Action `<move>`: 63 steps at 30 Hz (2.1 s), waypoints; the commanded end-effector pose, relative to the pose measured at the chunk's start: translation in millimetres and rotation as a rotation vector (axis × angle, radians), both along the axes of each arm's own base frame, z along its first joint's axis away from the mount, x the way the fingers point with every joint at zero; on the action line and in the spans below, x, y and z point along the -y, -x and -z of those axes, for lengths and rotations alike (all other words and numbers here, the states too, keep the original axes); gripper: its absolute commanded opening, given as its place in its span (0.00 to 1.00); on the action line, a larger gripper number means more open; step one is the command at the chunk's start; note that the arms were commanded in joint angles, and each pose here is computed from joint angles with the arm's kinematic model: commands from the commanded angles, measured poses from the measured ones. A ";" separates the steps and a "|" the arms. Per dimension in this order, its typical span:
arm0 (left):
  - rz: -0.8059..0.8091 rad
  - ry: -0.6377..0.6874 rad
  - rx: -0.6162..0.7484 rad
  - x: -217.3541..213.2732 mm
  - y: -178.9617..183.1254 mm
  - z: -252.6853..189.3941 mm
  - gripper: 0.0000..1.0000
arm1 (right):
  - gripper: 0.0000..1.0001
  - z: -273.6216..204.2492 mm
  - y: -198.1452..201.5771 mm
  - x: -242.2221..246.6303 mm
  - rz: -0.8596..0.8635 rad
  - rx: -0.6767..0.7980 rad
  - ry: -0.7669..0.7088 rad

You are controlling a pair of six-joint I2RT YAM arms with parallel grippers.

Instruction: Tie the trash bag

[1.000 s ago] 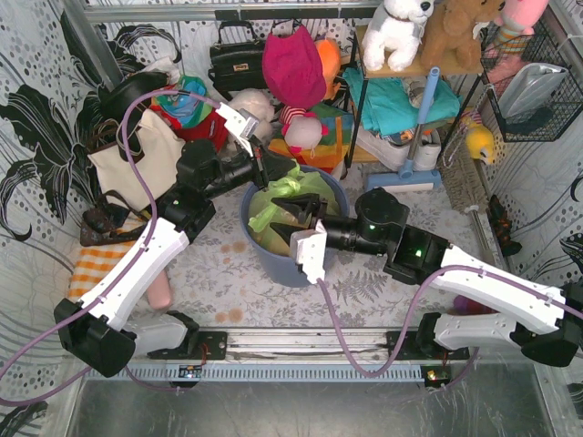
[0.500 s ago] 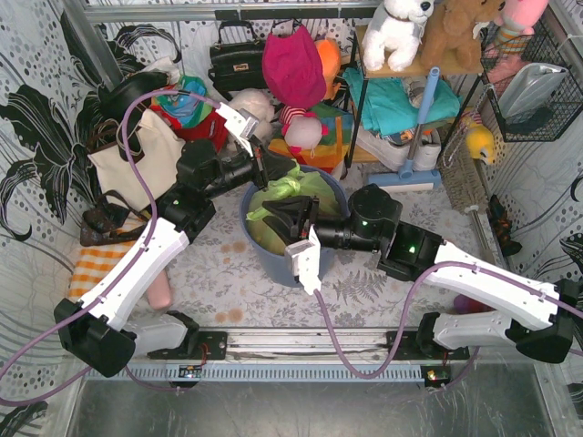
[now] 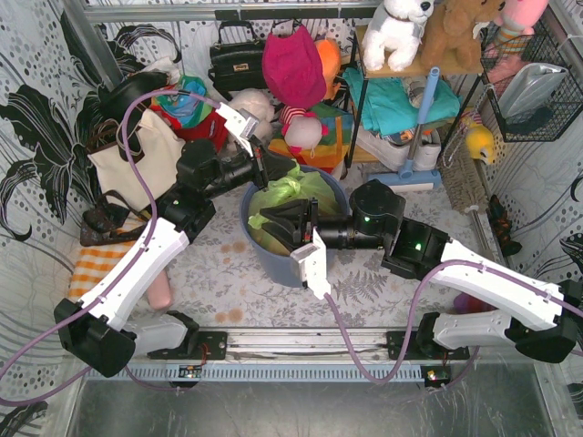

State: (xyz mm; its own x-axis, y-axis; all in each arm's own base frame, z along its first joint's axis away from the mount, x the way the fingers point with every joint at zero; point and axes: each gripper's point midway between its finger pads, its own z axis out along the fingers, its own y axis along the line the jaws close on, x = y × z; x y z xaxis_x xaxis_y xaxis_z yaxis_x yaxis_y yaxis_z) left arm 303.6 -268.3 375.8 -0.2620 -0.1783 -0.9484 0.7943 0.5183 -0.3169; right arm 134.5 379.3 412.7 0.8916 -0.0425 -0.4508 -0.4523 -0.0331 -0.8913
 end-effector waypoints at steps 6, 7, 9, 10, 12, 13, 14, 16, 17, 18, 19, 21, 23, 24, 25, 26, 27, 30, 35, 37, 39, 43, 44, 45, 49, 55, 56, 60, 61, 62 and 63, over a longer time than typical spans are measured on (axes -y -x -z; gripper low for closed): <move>-0.002 0.035 0.068 -2.3 0.1 -20.2 0.00 | 0.27 -7.0 -2.6 0.6 0.017 0.048 0.000; -0.003 0.035 0.068 -2.2 0.1 -20.1 0.00 | 0.27 -4.8 -4.4 -0.7 0.022 0.055 0.006; -0.004 0.035 0.068 -2.7 0.3 -20.1 0.00 | 0.27 -2.3 -9.1 -3.2 0.037 0.065 0.015; -0.004 0.035 0.068 -2.7 0.6 -20.2 0.00 | 0.26 -0.8 -11.0 -4.2 0.043 0.073 0.020; -0.005 0.034 0.069 -3.3 0.8 -20.0 0.00 | 0.26 1.9 -13.0 -5.5 0.049 0.085 0.032; -0.005 0.032 0.068 -3.2 0.6 -19.5 0.00 | 0.26 3.7 -13.4 -5.8 0.049 0.085 0.040; -0.005 0.032 0.068 -3.2 1.2 -19.7 0.00 | 0.26 4.5 -13.4 -5.6 0.048 0.086 0.047; -0.005 0.032 0.069 -3.6 1.2 -19.7 0.00 | 0.26 6.8 -13.1 -5.2 0.047 0.083 0.056; -0.005 0.031 0.069 -3.3 1.2 -19.5 0.00 | 0.26 7.6 -12.9 -4.7 0.046 0.081 0.059; -0.006 0.032 0.070 -3.4 1.2 -20.0 0.00 | 0.27 8.3 -11.8 -4.2 0.043 0.079 0.064; -0.005 0.031 0.070 -3.3 1.0 -19.7 0.00 | 0.27 8.6 -11.0 -3.8 0.039 0.077 0.065; -0.006 0.031 0.070 -3.6 1.1 -19.9 0.00 | 0.27 9.8 -10.0 -2.9 0.036 0.074 0.070; -0.006 0.031 0.071 -3.6 1.6 -20.7 0.00 | 0.27 10.4 -10.1 -2.0 0.038 0.074 0.072; -0.005 0.032 0.073 -3.8 2.1 -21.3 0.00 | 0.28 12.0 -10.8 -2.4 0.040 0.074 0.076; -0.007 0.031 0.072 -4.1 1.8 -21.1 0.00 | 0.28 13.0 -11.5 -2.7 0.042 0.077 0.079; -0.006 0.030 0.073 -4.0 1.9 -21.3 0.00 | 0.28 13.4 -12.6 -3.4 0.047 0.082 0.080; -0.006 0.030 0.072 -4.0 1.8 -21.1 0.00 | 0.28 14.2 -13.5 -4.0 0.050 0.085 0.081; -0.011 0.027 0.073 -4.8 1.8 -21.0 0.00 | 0.29 17.8 -15.8 -6.7 0.055 0.089 0.091; -0.012 0.027 0.076 -5.2 2.2 -21.8 0.00 | 0.42 21.3 -20.5 -9.3 0.074 0.075 0.122; -0.012 0.027 0.075 -5.2 2.2 -21.3 0.00 | 0.43 22.0 -24.0 -9.6 0.090 0.092 0.125; -0.012 0.027 0.075 -5.2 2.0 -21.1 0.00 | 0.44 22.9 -25.7 -10.0 0.096 0.099 0.125; -0.010 0.027 0.079 -5.4 3.1 -22.2 0.00 | 0.40 21.8 -30.2 -13.3 0.114 0.114 0.116; -0.010 0.027 0.078 -5.5 3.3 -22.0 0.00 | 0.39 21.6 -32.0 -14.2 0.123 0.120 0.116; -0.013 0.027 0.079 -6.0 3.0 -22.0 0.00 | 0.37 21.6 -33.7 -15.0 0.131 0.129 0.117; -0.014 0.025 0.080 -6.4 3.7 -21.6 0.00 | 0.28 20.8 -41.0 -17.7 0.166 0.151 0.117; -0.016 0.026 0.084 -7.3 4.4 -22.5 0.00 | 0.17 9.3 -48.9 -19.6 0.228 0.209 0.050; -0.016 0.026 0.084 -7.4 4.7 -22.7 0.00 | 0.14 7.5 -50.4 -20.6 0.241 0.222 0.037; -0.013 0.030 0.086 -7.1 5.4 -24.0 0.00 | 0.11 1.8 -57.2 -24.9 0.291 0.261 0.012; -0.013 0.029 0.085 -7.1 5.6 -23.5 0.00 | 0.13 2.5 -58.8 -26.1 0.298 0.263 0.017; -0.014 0.030 0.087 -7.7 5.6 -24.1 0.00 | 0.16 2.8 -59.7 -27.4 0.304 0.265 0.020; -0.013 0.029 0.085 -7.3 5.5 -23.5 0.00 | 0.18 4.2 -60.1 -28.9 0.308 0.270 0.026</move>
State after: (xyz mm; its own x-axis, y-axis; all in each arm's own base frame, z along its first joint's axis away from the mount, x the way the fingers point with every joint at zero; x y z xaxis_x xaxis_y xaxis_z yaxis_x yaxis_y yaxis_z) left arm 299.7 -265.8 382.0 -0.2447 -0.1837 -0.9520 0.7993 0.5176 -0.3053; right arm 185.7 403.7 398.2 0.9255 -0.2933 -0.2394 -0.2504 0.0002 -0.9681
